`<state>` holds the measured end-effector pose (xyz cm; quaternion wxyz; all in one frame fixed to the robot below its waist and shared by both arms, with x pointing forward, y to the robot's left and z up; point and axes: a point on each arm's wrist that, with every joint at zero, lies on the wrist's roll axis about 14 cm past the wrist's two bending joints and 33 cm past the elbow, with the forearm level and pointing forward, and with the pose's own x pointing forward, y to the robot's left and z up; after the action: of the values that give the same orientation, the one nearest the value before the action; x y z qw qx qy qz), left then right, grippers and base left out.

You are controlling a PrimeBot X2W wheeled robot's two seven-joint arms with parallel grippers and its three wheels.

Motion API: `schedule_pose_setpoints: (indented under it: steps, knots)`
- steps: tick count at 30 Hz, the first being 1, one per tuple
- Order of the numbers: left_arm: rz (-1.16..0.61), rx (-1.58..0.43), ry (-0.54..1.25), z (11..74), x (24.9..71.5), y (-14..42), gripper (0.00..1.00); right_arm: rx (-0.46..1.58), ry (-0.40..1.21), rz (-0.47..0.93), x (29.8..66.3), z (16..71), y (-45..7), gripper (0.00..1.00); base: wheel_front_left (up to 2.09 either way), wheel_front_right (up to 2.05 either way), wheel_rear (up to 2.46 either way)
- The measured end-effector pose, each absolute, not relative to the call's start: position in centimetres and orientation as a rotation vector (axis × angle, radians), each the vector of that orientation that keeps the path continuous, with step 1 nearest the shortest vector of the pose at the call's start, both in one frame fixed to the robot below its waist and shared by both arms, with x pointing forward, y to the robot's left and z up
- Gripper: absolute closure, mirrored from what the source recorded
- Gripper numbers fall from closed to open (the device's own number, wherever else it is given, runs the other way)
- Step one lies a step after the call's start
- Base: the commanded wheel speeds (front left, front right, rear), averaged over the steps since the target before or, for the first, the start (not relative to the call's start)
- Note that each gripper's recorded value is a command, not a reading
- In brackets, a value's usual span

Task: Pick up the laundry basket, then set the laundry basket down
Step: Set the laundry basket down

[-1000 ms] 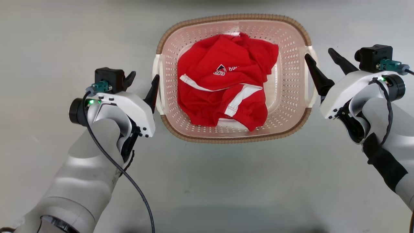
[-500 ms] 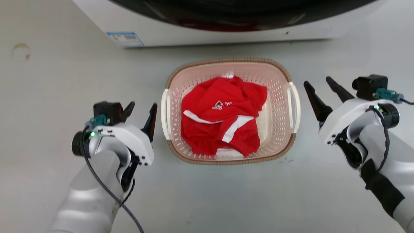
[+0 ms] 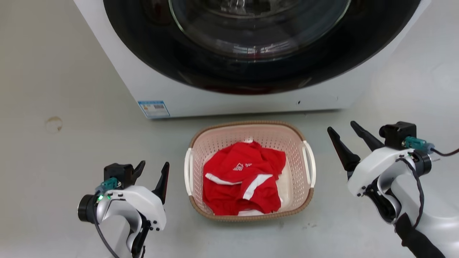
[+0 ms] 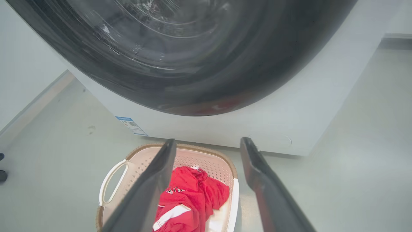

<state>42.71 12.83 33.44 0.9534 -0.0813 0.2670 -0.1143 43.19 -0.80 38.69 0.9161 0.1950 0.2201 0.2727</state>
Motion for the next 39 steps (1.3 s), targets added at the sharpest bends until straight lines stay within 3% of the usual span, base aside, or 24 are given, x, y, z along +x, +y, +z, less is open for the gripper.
schedule_pose_setpoints:
  steps: [20,29,39]
  knots:
    - [-0.18,-0.129,0.216,43.0,36.8,15.7,0.0,0.341,0.148,0.547,38.0,48.1,-4.6,0.0,0.0,0.0,0.0]
    - [-0.073,-0.159,0.19,44.6,34.3,17.9,0.0,0.371,0.115,0.438,36.5,48.0,-8.1,0.0,0.0,0.0,0.0]
    - [0.047,-0.19,0.292,44.6,31.2,19.8,0.0,0.42,0.139,0.311,35.2,46.3,-11.4,0.0,0.0,0.0,0.0]
